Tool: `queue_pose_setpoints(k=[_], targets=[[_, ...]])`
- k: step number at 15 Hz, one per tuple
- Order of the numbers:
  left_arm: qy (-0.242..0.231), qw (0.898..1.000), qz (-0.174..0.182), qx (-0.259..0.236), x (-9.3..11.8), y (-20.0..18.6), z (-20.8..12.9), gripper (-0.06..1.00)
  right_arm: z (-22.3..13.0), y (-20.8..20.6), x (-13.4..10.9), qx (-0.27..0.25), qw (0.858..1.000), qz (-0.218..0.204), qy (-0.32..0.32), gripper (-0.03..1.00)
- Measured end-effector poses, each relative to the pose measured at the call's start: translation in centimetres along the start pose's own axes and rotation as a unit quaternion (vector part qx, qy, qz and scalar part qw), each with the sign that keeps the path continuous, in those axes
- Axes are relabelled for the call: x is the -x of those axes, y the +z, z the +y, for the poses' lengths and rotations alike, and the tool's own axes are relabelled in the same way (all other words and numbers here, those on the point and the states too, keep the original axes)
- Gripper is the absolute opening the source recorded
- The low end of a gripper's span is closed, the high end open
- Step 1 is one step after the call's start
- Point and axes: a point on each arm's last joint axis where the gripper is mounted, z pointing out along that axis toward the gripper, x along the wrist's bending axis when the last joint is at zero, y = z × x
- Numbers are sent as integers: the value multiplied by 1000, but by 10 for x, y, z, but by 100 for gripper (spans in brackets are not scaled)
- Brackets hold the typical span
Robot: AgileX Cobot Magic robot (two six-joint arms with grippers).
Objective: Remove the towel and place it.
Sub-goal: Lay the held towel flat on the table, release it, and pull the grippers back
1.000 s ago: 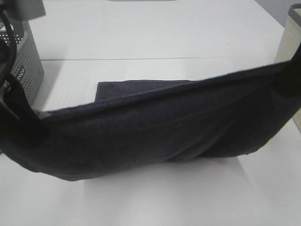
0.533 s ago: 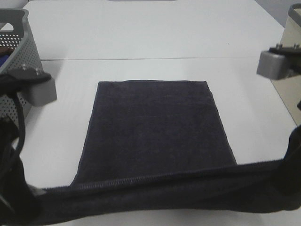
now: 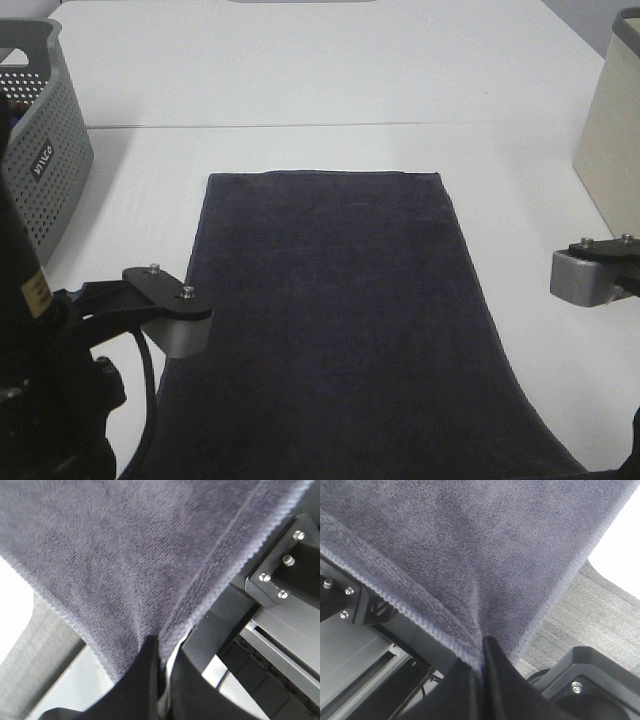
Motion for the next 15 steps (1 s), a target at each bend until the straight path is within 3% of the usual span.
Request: queue_pose_setpoints(k=[7, 15], targets=[[-52, 995, -38, -79, -10, 38, 17, 0, 27, 39, 16, -134, 989, 9, 59, 1], [-83, 983, -47, -156, -23, 73, 28, 0, 47, 70, 24, -181, 980, 40, 77, 1]])
